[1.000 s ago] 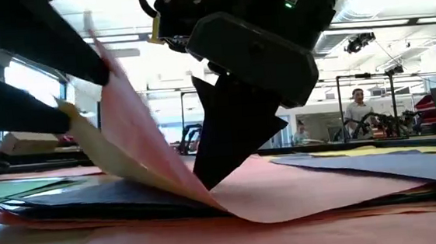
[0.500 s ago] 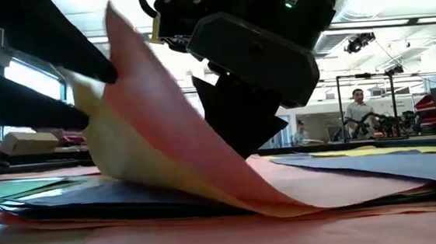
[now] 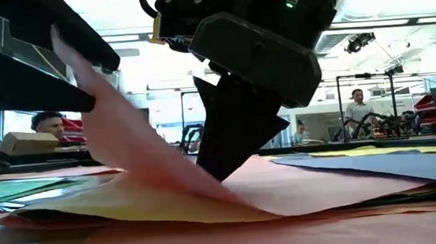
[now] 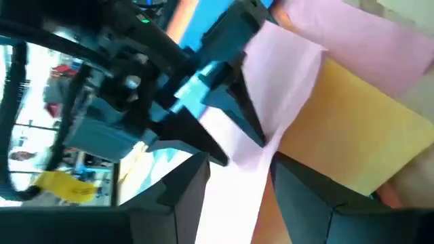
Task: Organize paper
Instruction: Stack the pink color paper on top of the other pink color paper
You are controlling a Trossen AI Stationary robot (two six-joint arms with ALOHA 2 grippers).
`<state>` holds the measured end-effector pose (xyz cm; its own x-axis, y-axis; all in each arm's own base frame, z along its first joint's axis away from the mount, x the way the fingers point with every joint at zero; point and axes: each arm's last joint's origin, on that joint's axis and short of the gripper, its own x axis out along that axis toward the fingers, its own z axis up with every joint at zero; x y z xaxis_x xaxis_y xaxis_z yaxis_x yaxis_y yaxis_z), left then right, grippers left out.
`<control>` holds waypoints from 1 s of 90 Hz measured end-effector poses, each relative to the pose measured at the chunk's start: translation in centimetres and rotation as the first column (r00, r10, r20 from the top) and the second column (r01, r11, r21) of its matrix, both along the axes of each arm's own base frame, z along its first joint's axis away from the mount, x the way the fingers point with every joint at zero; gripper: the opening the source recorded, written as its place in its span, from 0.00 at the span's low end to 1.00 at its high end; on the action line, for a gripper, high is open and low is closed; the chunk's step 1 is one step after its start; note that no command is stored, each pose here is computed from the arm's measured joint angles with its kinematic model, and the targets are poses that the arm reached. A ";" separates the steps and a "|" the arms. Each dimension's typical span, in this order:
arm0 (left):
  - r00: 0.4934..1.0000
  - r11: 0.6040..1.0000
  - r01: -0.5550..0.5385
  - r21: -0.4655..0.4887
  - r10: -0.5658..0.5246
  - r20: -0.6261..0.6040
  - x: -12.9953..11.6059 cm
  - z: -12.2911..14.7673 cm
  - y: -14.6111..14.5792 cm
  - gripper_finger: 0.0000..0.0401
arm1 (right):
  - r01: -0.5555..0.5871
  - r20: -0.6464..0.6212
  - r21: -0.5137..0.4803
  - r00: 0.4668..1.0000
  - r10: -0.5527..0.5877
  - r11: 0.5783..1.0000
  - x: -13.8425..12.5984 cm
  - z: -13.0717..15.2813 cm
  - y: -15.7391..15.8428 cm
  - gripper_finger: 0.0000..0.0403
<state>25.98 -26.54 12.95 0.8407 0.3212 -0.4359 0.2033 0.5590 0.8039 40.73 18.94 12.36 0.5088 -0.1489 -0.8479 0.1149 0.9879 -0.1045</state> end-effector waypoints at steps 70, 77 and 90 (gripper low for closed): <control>0.968 0.981 0.009 -0.191 -0.056 -0.243 1.9 -1.5 2.6 0.02 | -0.049 0.015 -0.024 0.999 0.049 0.999 -0.6 2.6 0.0 0.54; 0.959 0.992 0.007 -0.127 -0.043 -0.280 1.5 -0.8 3.0 0.02 | -0.051 0.031 -0.012 0.998 0.052 0.999 -1.0 4.2 -0.1 0.54; 0.932 1.000 0.021 -0.023 -0.028 -0.361 0.7 2.1 4.1 0.01 | -0.047 0.069 -0.001 0.996 0.047 0.999 -1.8 7.4 -0.6 0.54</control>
<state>26.67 -22.40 15.05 0.6330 0.2916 -0.7171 0.4915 0.5642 0.6633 38.89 18.34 19.78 0.5729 -0.1225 -0.8104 0.0752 0.9924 -0.0969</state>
